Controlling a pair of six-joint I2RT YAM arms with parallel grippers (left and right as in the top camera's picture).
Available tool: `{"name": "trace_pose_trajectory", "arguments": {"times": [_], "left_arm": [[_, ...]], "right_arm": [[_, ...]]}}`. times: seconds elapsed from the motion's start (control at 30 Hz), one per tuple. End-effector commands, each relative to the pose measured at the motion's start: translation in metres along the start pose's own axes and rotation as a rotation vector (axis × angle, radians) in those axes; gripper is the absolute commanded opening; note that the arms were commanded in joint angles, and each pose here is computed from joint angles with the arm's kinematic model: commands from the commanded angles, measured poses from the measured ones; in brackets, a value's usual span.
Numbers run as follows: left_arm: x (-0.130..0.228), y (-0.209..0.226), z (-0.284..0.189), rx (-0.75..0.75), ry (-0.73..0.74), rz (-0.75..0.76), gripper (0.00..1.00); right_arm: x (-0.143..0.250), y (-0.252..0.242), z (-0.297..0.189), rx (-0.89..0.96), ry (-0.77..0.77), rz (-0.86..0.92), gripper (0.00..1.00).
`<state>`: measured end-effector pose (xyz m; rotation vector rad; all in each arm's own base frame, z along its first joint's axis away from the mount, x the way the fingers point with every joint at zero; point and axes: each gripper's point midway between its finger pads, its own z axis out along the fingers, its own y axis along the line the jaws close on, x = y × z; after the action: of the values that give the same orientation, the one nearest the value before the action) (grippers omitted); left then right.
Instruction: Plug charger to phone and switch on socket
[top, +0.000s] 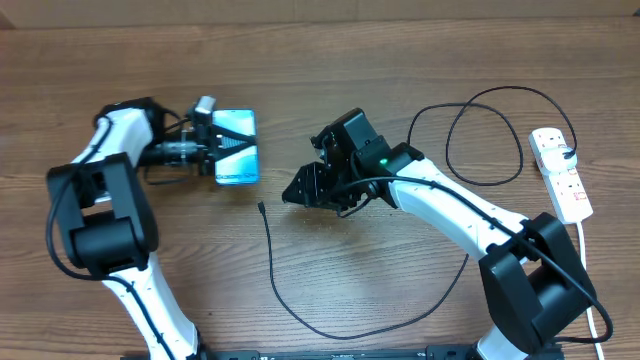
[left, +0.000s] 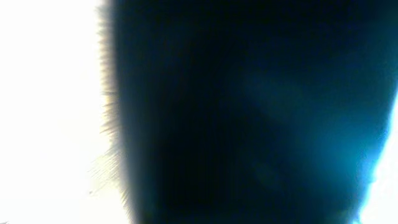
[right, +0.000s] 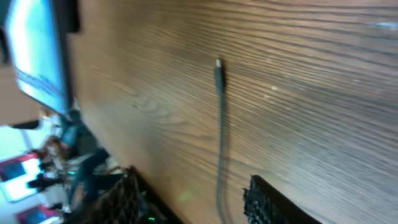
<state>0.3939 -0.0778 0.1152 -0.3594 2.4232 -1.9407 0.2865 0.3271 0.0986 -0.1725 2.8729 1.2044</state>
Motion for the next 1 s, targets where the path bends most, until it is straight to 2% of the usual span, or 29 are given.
{"name": "trace_pose_trajectory", "arguments": {"times": [0.0,0.1,0.27,0.47,0.67,0.87,0.97], "left_arm": [[-0.007,-0.013,-0.030,0.034,-0.078,-0.043,0.04],[-0.010,-0.009,-0.051,0.044,-0.125,-0.076,0.04],[-0.015,-0.004,-0.074,0.050,-0.183,-0.097,0.04],[-0.013,0.003,-0.073,0.008,-0.173,-0.103,0.04],[-0.012,0.004,-0.072,0.000,-0.169,-0.107,0.04],[-0.011,0.005,-0.072,-0.009,-0.166,-0.107,0.04],[-0.011,0.007,-0.071,-0.021,-0.163,-0.108,0.04]], "right_arm": [[-0.001,0.000,0.006,0.064,-0.029,-0.109,0.56],[-0.002,0.003,0.007,0.123,-0.045,-0.167,0.56],[-0.010,0.012,0.005,0.329,-0.091,-0.314,0.56],[-0.004,0.000,0.054,0.517,-0.115,-0.448,0.57],[-0.002,-0.006,0.100,0.508,-0.121,-0.496,0.57],[-0.021,-0.024,0.113,0.585,-0.199,-0.507,0.56],[-0.020,-0.029,0.122,0.577,-0.183,-0.527,0.54]]}}
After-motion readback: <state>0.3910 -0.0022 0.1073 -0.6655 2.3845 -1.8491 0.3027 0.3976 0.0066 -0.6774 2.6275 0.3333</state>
